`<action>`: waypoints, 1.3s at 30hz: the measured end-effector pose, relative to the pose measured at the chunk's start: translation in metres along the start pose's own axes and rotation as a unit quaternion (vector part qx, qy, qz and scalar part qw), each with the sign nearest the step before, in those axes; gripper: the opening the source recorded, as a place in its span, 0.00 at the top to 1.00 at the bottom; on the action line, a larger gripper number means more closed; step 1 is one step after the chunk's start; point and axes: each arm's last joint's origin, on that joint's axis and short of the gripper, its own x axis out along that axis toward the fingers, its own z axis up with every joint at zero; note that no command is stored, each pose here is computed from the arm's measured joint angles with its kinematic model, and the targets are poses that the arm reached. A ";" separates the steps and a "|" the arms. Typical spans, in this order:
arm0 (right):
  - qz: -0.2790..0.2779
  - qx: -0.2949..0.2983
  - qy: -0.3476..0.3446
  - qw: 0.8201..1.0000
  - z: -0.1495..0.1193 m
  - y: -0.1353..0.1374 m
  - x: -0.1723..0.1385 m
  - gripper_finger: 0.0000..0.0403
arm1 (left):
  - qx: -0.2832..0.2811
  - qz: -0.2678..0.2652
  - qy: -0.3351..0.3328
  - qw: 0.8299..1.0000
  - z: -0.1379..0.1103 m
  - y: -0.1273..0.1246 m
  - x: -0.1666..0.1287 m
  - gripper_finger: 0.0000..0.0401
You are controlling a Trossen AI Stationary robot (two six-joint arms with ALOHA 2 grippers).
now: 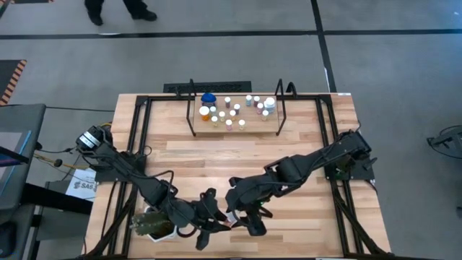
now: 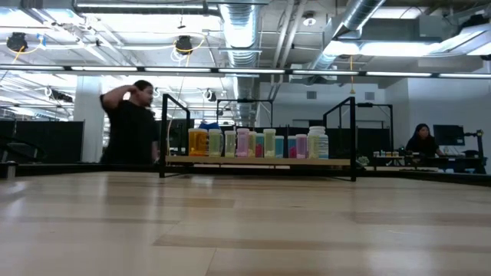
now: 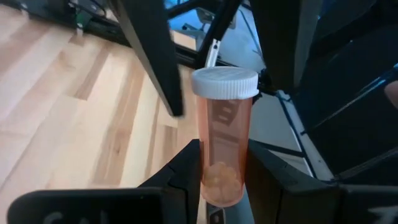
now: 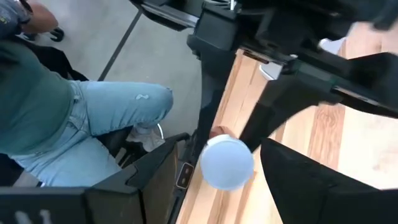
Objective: Pick and place medicine bottles onto shelf by color
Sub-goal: Put the orange pill bottle on the shelf
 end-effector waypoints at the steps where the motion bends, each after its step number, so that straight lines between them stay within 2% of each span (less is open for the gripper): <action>1: 0.000 0.000 0.000 1.000 0.000 0.000 0.000 0.37 | 0.003 0.002 -0.003 1.000 0.000 0.000 0.000 0.80; 11: 0.000 0.001 0.000 1.000 0.000 0.000 0.000 0.39 | 0.013 -0.001 -0.019 1.000 0.004 0.001 0.001 0.80; 23: -0.002 0.005 0.005 1.000 -0.001 -0.001 0.000 0.65 | 0.015 0.003 -0.023 1.000 0.006 0.002 0.001 0.80; 26: -0.003 0.006 0.006 1.000 -0.001 -0.001 0.000 0.69 | 0.015 0.004 -0.024 1.000 0.006 0.002 0.001 0.80; 33: -0.003 0.008 0.007 1.000 -0.001 -0.001 -0.001 0.67 | 0.016 0.015 -0.033 0.999 0.007 0.003 0.001 0.78; 39: -0.017 0.022 0.034 0.999 -0.005 -0.008 -0.002 0.67 | 0.015 0.023 -0.041 0.999 0.007 0.003 0.001 0.66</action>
